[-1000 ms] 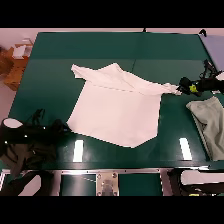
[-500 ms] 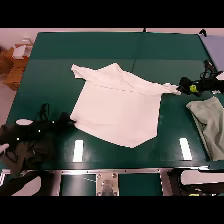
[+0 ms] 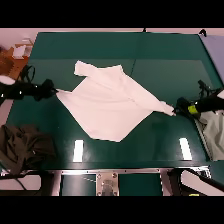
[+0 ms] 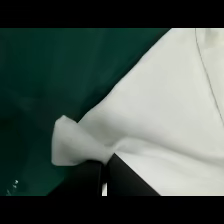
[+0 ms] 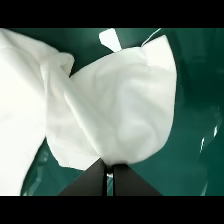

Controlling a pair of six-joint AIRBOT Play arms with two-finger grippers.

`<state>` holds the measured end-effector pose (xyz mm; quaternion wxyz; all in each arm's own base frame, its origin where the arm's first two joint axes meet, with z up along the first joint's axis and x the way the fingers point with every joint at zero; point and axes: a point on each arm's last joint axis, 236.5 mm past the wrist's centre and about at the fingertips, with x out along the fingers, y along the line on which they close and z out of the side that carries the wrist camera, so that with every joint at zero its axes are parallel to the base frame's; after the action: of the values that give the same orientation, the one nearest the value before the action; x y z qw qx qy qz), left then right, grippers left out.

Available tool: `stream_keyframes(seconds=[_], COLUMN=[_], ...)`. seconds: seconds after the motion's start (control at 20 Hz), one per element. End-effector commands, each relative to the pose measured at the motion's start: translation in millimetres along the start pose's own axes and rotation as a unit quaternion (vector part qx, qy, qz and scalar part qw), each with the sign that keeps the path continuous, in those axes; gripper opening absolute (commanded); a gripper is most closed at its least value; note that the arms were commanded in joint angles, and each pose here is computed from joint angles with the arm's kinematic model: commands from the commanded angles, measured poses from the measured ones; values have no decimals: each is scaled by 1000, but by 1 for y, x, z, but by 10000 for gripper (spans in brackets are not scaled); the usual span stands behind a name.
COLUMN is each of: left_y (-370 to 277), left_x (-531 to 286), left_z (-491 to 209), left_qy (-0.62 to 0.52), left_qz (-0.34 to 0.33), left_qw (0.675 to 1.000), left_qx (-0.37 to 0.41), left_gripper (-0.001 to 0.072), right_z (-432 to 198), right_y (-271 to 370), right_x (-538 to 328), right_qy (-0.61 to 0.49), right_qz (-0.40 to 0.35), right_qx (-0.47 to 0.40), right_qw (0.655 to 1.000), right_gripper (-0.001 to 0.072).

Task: Fold the shirts.

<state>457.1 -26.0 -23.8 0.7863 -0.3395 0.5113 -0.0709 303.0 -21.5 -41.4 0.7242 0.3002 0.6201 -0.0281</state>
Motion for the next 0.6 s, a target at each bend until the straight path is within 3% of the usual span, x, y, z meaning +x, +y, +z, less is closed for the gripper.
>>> stream_keyframes(seconds=[0.0, 0.1, 0.25, 0.3, 0.35, 0.4, 0.55], left_y=[-15, -31, -45, -48, -50, -50, -34], left_x=[36, 52, 71, 71, 67, 58, 14], left_z=[50, 77, 87, 87, 85, 78, 37], left_qy=[26, 11, 18, 20, 28, 51, 166], left_qz=[8, 2, -7, -11, -14, -17, -14], left_qw=[998, 997, 995, 995, 997, 997, 986], left_qx=[58, 76, 99, 95, 73, 50, 30], left_gripper=[20, 20, 52, 369, 588, 621, 592], right_z=[-96, -129, -123, -114, -103, -90, -41], right_y=[-5, 0, -2, -3, -3, -6, -21], right_x=[4, 5, 6, 6, 5, 2, -25], right_qy=[45, 60, 24, 7, -14, -33, -73], right_qz=[7, 24, 26, 25, 24, 14, -50], right_qx=[45, 65, 73, 73, 58, 29, -47], right_qw=[998, 996, 997, 997, 998, 999, 995], right_gripper=[17, 17, 18, 19, 20, 72, 472])
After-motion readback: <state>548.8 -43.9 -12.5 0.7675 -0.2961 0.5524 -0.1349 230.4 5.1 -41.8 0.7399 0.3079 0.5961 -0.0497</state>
